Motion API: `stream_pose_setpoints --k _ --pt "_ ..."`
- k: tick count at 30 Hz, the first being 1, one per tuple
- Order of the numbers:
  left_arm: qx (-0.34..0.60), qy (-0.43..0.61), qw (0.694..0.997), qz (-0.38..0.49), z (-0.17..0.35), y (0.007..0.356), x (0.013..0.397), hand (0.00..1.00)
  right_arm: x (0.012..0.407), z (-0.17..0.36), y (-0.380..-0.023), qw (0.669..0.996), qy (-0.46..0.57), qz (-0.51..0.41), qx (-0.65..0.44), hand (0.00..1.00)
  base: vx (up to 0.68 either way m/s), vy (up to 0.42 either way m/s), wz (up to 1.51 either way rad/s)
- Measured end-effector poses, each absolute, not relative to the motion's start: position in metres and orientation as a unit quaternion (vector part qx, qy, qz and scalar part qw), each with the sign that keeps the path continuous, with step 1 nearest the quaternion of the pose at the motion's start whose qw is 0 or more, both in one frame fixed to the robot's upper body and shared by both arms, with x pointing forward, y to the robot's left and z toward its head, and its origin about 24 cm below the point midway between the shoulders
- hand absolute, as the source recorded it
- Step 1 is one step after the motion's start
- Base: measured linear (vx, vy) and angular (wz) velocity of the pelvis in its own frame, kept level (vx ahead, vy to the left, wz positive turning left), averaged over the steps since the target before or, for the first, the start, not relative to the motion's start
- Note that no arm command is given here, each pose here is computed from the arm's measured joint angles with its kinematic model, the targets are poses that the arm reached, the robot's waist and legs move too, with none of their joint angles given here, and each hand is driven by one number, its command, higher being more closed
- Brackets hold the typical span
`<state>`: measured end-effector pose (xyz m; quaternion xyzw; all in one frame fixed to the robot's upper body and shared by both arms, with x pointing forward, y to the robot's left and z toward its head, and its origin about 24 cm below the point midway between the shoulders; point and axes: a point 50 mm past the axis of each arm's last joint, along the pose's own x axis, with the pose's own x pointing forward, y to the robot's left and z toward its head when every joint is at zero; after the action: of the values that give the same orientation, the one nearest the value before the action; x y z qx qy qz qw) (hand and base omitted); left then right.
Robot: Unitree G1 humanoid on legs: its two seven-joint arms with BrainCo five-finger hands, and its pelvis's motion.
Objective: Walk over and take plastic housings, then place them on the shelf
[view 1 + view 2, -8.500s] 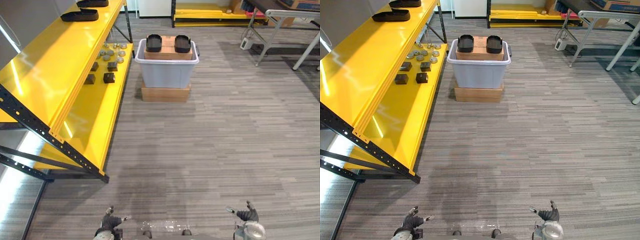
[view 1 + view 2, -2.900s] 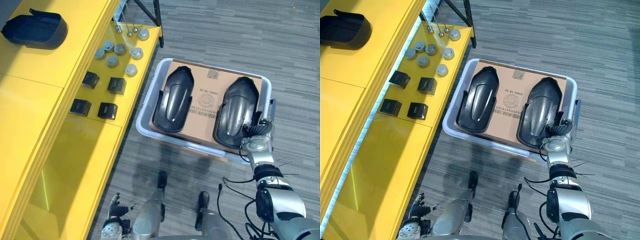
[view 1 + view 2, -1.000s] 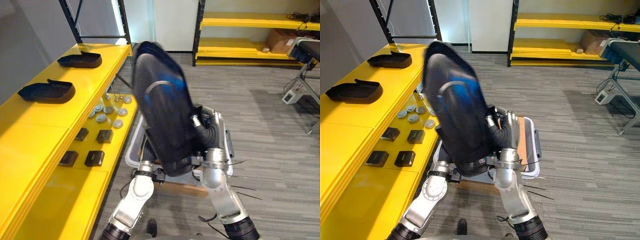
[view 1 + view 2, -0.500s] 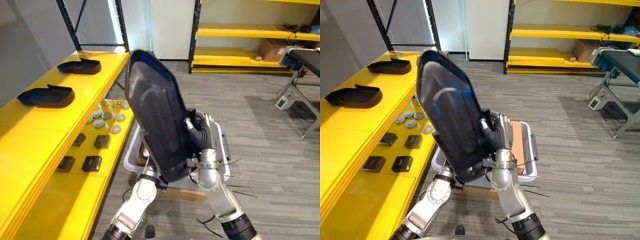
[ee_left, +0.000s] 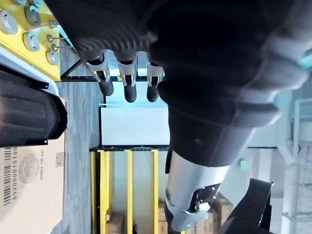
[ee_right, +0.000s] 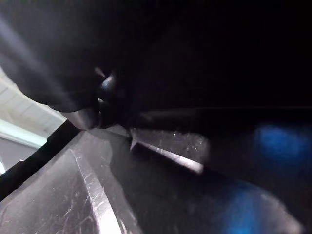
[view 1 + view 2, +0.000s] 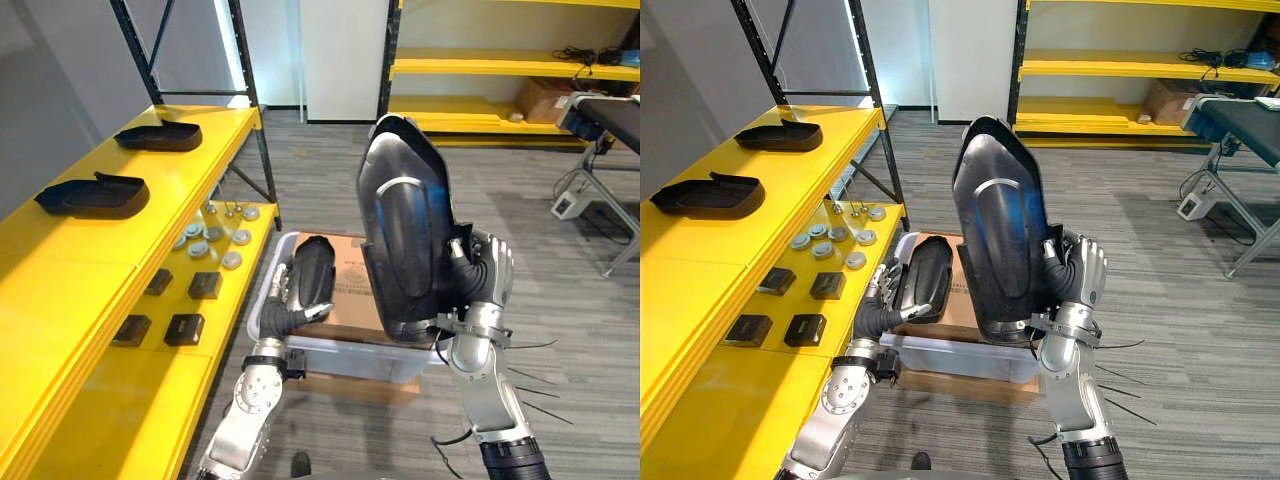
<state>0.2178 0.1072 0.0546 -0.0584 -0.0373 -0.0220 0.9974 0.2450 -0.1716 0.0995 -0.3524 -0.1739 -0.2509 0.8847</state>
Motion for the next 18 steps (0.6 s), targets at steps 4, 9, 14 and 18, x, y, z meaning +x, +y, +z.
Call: stream_pose_setpoints --k 4,9,14,18 --pt "-0.090 -0.039 0.994 -0.051 0.057 0.096 0.215 0.00 0.245 0.099 -0.166 0.887 -0.177 -0.240 -0.352 1.00 0.00 0.000 0.00" --pt "-0.134 -0.031 0.986 -0.088 0.060 0.080 0.210 0.00 0.245 0.098 -0.154 0.893 -0.184 -0.216 -0.349 1.00 0.00 0.000 0.00" --pt "-0.158 -0.028 0.979 -0.125 0.063 0.066 0.205 0.00 0.245 0.097 -0.143 0.898 -0.191 -0.195 -0.345 1.00 0.00 0.000 0.00" --pt "-0.166 -0.023 0.974 -0.155 0.063 0.056 0.201 0.00 0.244 0.097 -0.135 0.902 -0.200 -0.177 -0.338 1.00 0.00 0.000 0.00"
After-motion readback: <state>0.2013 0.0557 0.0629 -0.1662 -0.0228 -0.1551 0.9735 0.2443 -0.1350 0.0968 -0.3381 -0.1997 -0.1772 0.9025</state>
